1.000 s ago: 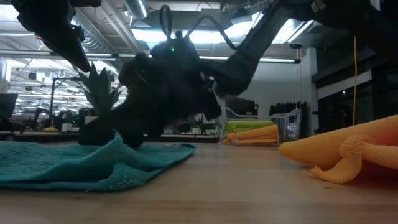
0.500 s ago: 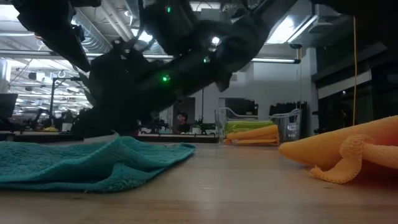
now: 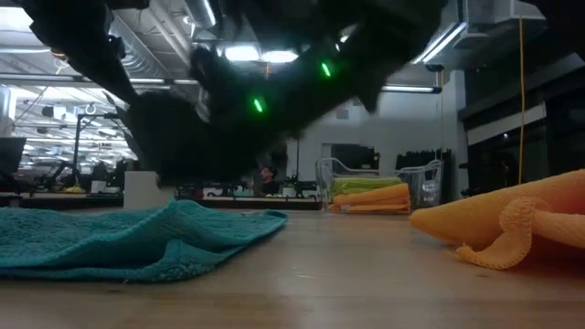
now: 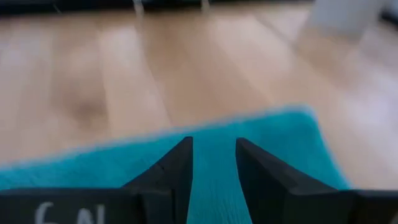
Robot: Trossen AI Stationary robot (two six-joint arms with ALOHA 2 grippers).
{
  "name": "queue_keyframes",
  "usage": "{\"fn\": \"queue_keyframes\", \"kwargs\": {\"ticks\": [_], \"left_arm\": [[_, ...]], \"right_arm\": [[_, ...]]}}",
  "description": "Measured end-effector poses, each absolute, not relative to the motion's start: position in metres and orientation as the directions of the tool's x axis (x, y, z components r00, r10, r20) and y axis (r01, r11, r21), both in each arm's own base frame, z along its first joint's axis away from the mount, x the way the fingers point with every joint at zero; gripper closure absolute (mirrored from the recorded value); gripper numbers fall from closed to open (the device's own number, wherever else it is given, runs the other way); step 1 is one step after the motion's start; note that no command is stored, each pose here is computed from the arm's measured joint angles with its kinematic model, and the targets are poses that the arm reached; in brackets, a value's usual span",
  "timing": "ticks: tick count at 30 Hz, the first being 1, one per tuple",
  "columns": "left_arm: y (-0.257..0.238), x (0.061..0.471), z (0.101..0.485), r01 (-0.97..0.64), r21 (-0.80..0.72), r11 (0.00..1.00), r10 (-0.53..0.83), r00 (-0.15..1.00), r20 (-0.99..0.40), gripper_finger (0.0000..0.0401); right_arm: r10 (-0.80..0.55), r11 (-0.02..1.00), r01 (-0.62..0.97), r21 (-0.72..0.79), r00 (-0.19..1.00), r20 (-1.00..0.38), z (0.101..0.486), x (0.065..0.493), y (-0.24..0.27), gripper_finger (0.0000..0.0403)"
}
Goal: Fold microfiber towels
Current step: Fold the blue microfiber towel
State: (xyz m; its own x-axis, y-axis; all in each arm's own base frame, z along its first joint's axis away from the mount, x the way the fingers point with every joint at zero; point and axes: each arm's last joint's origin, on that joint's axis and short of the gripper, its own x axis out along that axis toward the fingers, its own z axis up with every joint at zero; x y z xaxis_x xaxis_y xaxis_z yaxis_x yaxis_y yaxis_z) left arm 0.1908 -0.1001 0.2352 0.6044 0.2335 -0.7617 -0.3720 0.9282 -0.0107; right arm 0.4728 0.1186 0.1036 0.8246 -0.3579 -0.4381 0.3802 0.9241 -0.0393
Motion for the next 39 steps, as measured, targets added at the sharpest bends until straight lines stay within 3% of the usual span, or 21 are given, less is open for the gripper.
{"fn": "queue_keyframes", "kwargs": {"ticks": [5, 10, 18, 22, 28, 34, 39], "left_arm": [[-0.099, 0.191, 0.236, -0.385, 0.006, 0.923, 0.26, 0.612, -0.747, 0.0261], [-0.099, 0.191, 0.236, -0.385, 0.006, 0.923, 0.26, 0.612, -0.747, 0.0261], [-0.099, 0.191, 0.236, -0.385, 0.005, 0.923, 0.26, 0.613, -0.746, 0.0261], [-0.099, 0.191, 0.236, -0.385, 0.005, 0.923, 0.259, 0.613, -0.746, 0.0261], [-0.099, 0.191, 0.236, -0.385, 0.005, 0.923, 0.259, 0.613, -0.746, 0.0261], [-0.1, 0.192, 0.236, -0.385, -0.002, 0.923, 0.256, 0.617, -0.744, 0.0261], [-0.1, 0.192, 0.236, -0.386, -0.009, 0.923, 0.253, 0.622, -0.741, 0.0261]], "right_arm": [[-0.38, 0.892, 0.442, 0.098, 0.849, -0.368, 0.084, 0.456, 0.113, 0.0279], [-0.439, 0.882, 0.469, 0.036, 0.848, -0.297, 0.068, 0.436, 0.105, 0.0279], [-0.402, 0.903, 0.429, 0.006, 0.85, -0.34, 0.051, 0.42, 0.095, 0.0279], [-0.266, 0.963, 0.259, -0.069, 0.892, -0.367, 0.052, 0.422, 0.097, 0.0279], [-0.063, 0.997, 0.043, -0.061, 0.92, -0.386, 0.054, 0.428, 0.086, 0.0279], [-0.187, 0.982, 0.175, -0.065, 0.922, -0.34, 0.058, 0.436, 0.068, 0.0279], [-0.208, 0.978, 0.198, -0.064, 0.945, -0.251, 0.079, 0.456, 0.06, 0.0279]]}}
